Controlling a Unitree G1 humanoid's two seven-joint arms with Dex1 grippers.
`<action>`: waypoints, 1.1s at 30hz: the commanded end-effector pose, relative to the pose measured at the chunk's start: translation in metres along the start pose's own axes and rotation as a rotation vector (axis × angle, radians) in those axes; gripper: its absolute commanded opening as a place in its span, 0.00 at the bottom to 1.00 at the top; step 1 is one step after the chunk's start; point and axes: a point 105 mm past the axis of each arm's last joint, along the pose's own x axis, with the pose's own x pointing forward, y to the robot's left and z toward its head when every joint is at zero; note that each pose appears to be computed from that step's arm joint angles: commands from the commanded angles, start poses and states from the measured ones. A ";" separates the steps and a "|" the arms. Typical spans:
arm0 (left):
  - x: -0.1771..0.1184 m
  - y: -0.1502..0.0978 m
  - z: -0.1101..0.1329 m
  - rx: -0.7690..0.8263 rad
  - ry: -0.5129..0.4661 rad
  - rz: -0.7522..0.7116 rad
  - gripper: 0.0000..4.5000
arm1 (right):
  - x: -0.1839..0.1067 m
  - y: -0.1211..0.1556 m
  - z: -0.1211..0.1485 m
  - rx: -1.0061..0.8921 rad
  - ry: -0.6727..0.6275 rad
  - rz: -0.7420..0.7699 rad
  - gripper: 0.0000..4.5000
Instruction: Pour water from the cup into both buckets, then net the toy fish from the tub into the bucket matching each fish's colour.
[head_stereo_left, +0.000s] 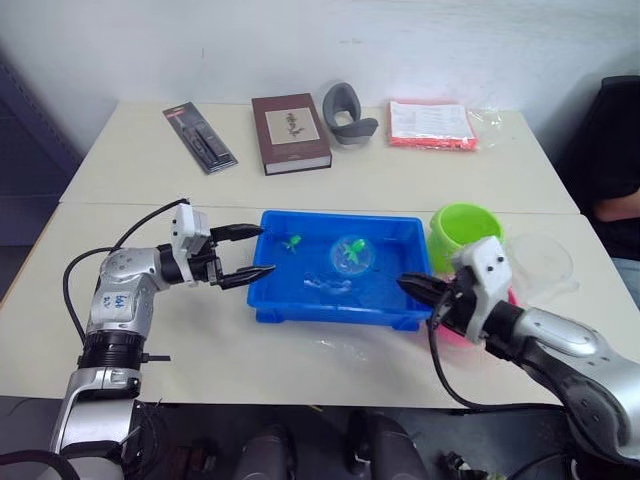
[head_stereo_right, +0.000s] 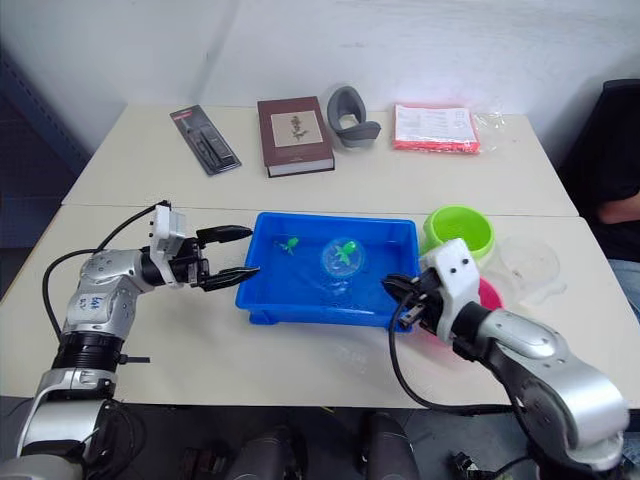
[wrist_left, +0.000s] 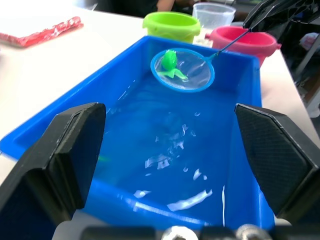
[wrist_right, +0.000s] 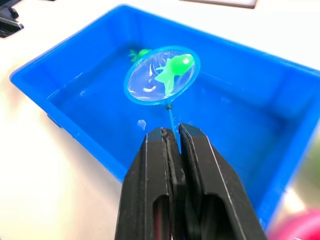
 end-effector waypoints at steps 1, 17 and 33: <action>0.013 -0.003 0.016 0.042 -0.040 -0.054 0.99 | -0.024 -0.006 0.020 -0.027 -0.072 -0.069 0.00; 0.047 -0.009 0.023 0.034 -0.097 -0.137 0.99 | -0.082 -0.092 0.021 -0.249 0.019 -0.550 0.00; 0.052 -0.010 0.028 0.032 -0.121 -0.127 0.99 | -0.061 -0.113 -0.001 -1.096 0.236 -0.547 0.00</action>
